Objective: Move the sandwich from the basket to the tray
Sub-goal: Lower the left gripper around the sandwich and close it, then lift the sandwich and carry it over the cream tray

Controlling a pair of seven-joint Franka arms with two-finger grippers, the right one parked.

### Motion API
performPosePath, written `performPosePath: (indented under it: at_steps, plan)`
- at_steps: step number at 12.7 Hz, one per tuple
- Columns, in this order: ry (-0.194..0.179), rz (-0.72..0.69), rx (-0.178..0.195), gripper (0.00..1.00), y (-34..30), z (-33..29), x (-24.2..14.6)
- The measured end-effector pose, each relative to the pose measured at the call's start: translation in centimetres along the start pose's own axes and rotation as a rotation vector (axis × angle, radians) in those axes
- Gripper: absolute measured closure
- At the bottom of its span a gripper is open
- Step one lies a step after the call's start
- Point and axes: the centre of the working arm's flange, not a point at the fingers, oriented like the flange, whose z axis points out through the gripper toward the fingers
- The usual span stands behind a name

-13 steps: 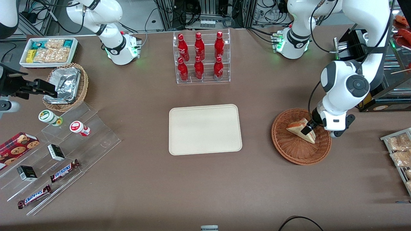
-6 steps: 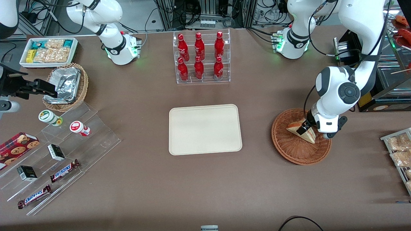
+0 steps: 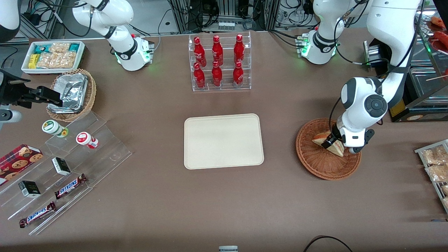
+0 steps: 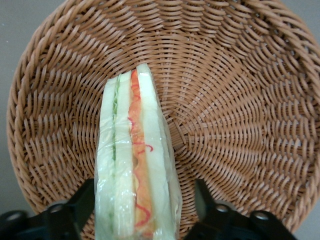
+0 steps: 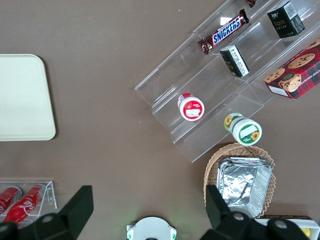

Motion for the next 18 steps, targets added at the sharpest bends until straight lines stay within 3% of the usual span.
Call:
performPosePath:
  at_steps: [2,4,7,9,11,14,18]
  plan:
    - [-0.002,-0.003,0.002,0.45,-0.1,0.3,0.1]
    - [0.0,-0.003,0.001,0.63,-0.1,0.2,0.1]
    - [0.014,0.038,0.02,0.7,0.6,-2.1,0.1]
    - [0.011,0.092,0.073,0.76,2.8,-7.4,-0.5]
    - [0.014,0.152,0.088,0.84,7.0,-14.2,-2.5]
    - [0.013,0.256,0.051,0.84,13.1,-19.7,-7.7]
    - [-0.024,0.439,0.021,0.84,21.1,-17.0,-18.5]
